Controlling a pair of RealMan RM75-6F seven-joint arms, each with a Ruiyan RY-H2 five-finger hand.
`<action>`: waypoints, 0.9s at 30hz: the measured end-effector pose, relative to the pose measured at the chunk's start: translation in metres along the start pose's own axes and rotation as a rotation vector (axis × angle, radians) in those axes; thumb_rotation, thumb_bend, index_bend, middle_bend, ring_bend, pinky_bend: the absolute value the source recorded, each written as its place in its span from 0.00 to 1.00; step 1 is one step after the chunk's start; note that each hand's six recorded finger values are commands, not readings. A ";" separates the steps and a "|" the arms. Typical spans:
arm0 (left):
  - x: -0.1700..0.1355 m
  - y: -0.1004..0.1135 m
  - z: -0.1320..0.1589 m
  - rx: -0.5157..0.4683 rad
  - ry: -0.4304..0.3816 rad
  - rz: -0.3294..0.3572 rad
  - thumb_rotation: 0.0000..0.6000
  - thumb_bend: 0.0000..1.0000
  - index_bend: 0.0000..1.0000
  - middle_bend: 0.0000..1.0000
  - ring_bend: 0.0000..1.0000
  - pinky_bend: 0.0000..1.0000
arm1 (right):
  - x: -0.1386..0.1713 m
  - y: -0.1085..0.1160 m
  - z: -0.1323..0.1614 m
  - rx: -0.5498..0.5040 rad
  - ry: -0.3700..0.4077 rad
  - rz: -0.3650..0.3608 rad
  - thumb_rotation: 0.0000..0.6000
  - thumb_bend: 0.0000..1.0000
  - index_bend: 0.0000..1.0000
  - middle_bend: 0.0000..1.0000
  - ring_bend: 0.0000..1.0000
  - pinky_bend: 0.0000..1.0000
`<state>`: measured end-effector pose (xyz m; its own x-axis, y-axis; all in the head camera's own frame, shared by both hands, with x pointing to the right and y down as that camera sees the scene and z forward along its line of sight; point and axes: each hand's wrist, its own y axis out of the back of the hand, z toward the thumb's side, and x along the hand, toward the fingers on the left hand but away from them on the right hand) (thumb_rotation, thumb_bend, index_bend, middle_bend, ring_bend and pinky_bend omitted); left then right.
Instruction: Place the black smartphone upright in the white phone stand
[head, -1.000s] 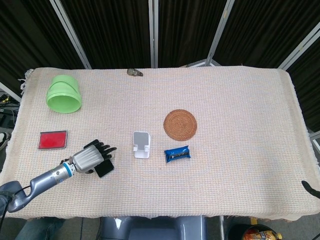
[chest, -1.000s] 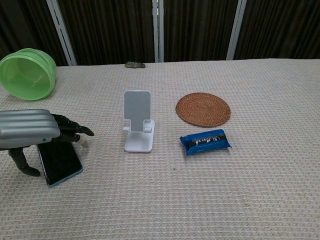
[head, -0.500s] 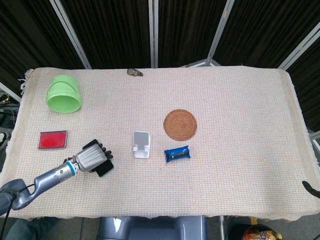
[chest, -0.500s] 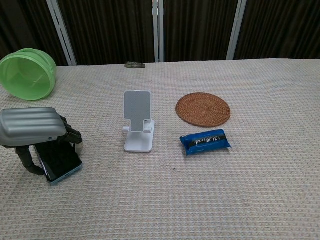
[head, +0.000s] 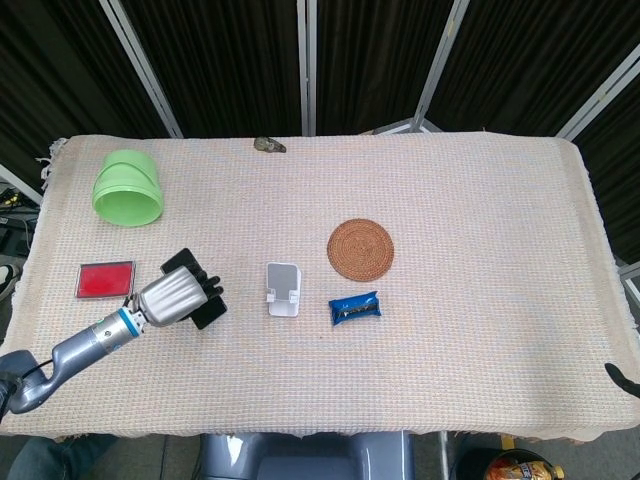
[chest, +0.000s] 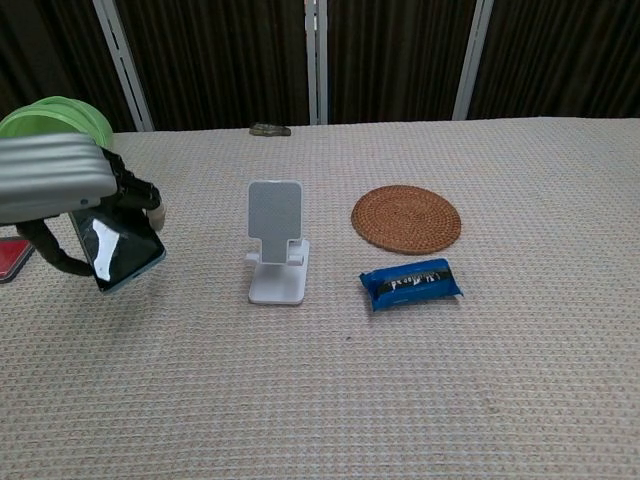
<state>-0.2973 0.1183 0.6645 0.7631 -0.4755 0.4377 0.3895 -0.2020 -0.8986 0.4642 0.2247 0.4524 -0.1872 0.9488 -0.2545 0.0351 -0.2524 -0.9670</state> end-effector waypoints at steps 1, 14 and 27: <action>0.001 0.008 -0.003 0.034 0.001 0.028 1.00 0.00 0.57 0.44 0.47 0.45 | 0.000 0.000 0.000 -0.001 0.001 0.000 1.00 0.00 0.00 0.00 0.00 0.00; 0.059 0.090 0.007 0.680 -0.120 0.302 1.00 0.00 0.56 0.44 0.47 0.44 | 0.001 0.003 -0.003 -0.022 0.002 -0.001 1.00 0.00 0.00 0.00 0.00 0.00; 0.113 0.082 0.066 0.966 -0.323 0.289 1.00 0.00 0.54 0.42 0.46 0.42 | 0.003 0.006 -0.012 -0.032 -0.017 -0.001 1.00 0.00 0.00 0.00 0.00 0.00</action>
<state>-0.1455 0.1045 0.6427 0.9378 -0.1180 0.3266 0.3080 0.7169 -0.6254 0.4759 0.2281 0.4458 -0.2039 0.9457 -0.2531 0.0663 -0.2446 -0.9673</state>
